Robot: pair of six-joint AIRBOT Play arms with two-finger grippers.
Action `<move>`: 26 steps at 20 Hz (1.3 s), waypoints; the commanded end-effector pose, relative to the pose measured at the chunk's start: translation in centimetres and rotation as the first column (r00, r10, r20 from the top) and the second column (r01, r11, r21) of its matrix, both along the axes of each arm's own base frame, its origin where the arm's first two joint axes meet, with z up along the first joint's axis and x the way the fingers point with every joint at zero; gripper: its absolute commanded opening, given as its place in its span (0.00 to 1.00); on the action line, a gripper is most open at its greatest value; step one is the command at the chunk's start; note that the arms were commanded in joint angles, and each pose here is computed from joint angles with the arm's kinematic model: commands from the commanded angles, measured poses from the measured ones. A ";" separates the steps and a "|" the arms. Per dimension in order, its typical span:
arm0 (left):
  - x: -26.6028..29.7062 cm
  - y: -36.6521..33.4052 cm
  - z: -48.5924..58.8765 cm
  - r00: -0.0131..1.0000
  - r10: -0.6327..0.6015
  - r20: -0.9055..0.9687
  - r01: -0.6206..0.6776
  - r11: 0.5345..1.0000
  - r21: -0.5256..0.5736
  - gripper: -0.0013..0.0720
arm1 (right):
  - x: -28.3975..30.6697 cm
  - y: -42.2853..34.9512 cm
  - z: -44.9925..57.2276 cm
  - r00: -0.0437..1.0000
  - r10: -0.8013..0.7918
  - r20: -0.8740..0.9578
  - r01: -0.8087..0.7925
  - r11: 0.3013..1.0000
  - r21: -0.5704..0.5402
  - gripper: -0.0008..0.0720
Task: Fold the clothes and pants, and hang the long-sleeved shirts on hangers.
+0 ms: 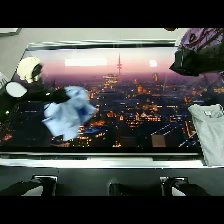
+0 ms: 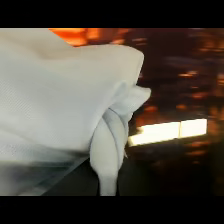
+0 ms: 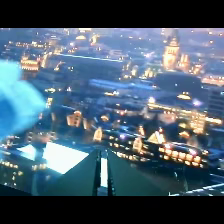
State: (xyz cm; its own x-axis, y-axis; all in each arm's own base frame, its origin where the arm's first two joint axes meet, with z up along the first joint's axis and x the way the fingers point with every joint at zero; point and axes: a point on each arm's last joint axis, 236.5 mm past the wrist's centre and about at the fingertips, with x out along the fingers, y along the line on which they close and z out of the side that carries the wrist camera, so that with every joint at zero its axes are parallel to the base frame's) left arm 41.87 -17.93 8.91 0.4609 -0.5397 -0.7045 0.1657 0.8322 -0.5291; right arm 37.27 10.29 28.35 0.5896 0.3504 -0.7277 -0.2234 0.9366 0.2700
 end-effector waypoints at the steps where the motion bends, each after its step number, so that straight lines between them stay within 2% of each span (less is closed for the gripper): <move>1: -2.3 -13.9 9.1 0.957 -0.158 0.241 0.209 0.957 -0.200 0.04 | -0.2 0.0 -0.1 1.000 0.002 -0.006 -0.002 1.000 -0.003 0.14; 3: -2.7 -17.7 6.7 0.979 -0.116 0.170 0.154 0.961 -0.230 0.04 | -0.3 -0.1 -0.2 1.000 0.009 -0.012 -0.009 1.000 -0.010 0.14; 7: -2.9 -19.8 -5.0 0.991 -0.101 -0.088 0.089 0.987 -0.130 0.04 | -0.6 -0.5 -0.6 1.000 0.002 -0.030 -0.003 1.000 -0.029 0.14; 8: -2.7 -19.7 -6.5 0.988 -0.094 -0.121 0.079 0.989 -0.122 0.11 | -0.5 -0.7 -0.7 1.000 -0.003 -0.030 0.002 0.999 -0.035 0.14; 9: -2.3 -19.3 -6.9 0.987 -0.081 -0.138 0.064 0.990 -0.127 0.49 | -0.4 -0.9 -0.7 1.000 -0.002 -0.024 0.001 0.999 -0.052 0.14; 10: -1.7 -18.4 -6.4 0.989 -0.064 -0.136 0.046 0.990 -0.132 1.00 | -0.3 -1.5 -0.9 1.000 -0.002 -0.016 0.000 0.996 -0.086 0.17; 12: -0.4 -14.9 -4.2 0.992 -0.055 -0.110 0.043 0.993 -0.106 1.00 | 0.5 -5.0 -1.3 0.997 -0.071 0.010 0.072 0.973 -0.221 0.53; 13: 0.2 -12.2 -2.9 0.995 -0.043 -0.093 0.036 0.996 -0.080 1.00 | 1.3 -7.8 -1.0 0.983 -0.176 0.045 0.182 0.946 -0.267 0.66; 15: 0.6 -7.1 -0.6 0.997 -0.006 -0.079 0.003 0.999 -0.041 1.00 | 2.9 -12.4 -1.8 0.942 -0.331 0.056 0.335 0.919 -0.208 0.70; 17: 0.2 -3.3 1.1 0.998 -0.005 -0.066 0.005 1.000 -0.010 1.00 | 3.4 -16.1 -8.0 0.894 -0.433 -0.115 0.426 0.901 -0.084 0.70; 18: -0.1 -2.1 1.7 0.998 0.002 -0.068 -0.002 1.000 -0.003 1.00 | 3.2 -15.8 -12.1 0.871 -0.420 -0.257 0.443 0.895 0.040 0.71; 19: -0.3 -1.1 2.0 0.997 0.011 -0.074 -0.011 1.000 0.000 1.00 | 2.9 -14.4 -15.9 0.853 -0.351 -0.386 0.447 0.874 0.191 0.78; 20: -0.4 -0.6 2.3 0.997 0.018 -0.077 -0.018 1.000 0.000 1.00 | 2.5 -12.7 -18.9 0.843 -0.262 -0.470 0.441 0.836 0.326 0.78; 21: -0.3 -0.3 2.3 0.997 0.023 -0.078 -0.023 1.000 0.001 1.00 | 2.2 -11.2 -21.2 0.842 -0.192 -0.505 0.430 0.804 0.410 0.78; 23: -0.4 -0.5 2.2 0.997 0.020 -0.078 -0.020 1.000 0.001 1.00 | 1.6 -9.5 -26.1 0.825 -0.139 -0.548 0.433 0.779 0.454 0.78; 26: -0.4 -0.5 2.2 0.997 0.019 -0.078 -0.019 1.000 0.001 1.00 | 0.1 -6.7 -32.6 0.778 -0.072 -0.625 0.410 0.811 0.418 0.78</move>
State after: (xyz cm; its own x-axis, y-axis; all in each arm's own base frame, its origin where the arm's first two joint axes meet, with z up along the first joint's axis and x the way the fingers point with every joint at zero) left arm 41.75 -18.92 11.02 0.4199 -0.5351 -0.7330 0.1092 0.8316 -0.5445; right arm 38.29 0.90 0.86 0.2963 0.5867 -0.7536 0.3164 0.6842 0.6571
